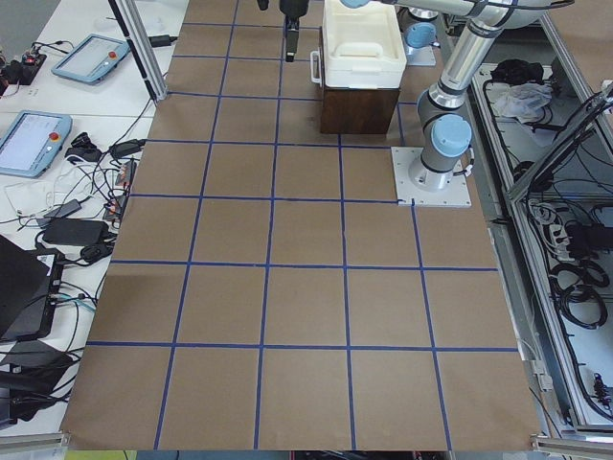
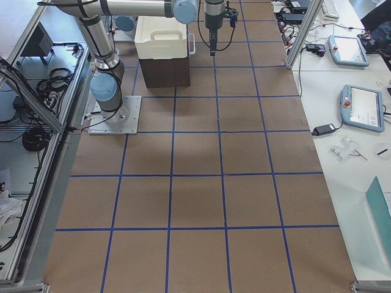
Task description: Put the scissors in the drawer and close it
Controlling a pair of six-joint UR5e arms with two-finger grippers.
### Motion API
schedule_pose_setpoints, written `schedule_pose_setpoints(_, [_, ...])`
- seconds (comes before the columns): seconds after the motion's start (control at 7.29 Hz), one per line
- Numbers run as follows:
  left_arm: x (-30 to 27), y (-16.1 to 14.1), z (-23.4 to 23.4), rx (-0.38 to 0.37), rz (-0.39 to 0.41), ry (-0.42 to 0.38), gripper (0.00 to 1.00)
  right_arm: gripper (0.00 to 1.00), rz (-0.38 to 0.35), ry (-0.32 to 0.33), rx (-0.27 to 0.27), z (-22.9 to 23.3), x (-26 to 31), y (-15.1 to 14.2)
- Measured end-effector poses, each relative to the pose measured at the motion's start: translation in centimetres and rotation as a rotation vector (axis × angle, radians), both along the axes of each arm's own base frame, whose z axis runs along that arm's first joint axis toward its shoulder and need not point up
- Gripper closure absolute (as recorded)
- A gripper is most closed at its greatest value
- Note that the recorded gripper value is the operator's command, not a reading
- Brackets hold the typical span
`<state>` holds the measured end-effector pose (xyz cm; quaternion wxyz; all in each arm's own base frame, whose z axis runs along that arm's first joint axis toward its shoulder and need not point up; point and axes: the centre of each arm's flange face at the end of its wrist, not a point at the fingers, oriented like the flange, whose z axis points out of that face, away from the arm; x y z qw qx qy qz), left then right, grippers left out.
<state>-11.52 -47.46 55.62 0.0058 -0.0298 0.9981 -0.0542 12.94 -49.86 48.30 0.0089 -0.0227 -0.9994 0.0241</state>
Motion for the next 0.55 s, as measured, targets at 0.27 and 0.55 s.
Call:
schedule_pose_setpoints(0.27, [0.18,-0.08,-0.16,0.012,0.015,-0.019,0.00,0.00,-0.001,-0.002,0.001,-0.09,0.02,-0.08])
schedule_pose_setpoints(0.55, [-0.18,-0.12,-0.20,0.013,0.014,0.018,0.00,0.00,-0.001,0.000,-0.003,-0.08,0.00,-0.14])
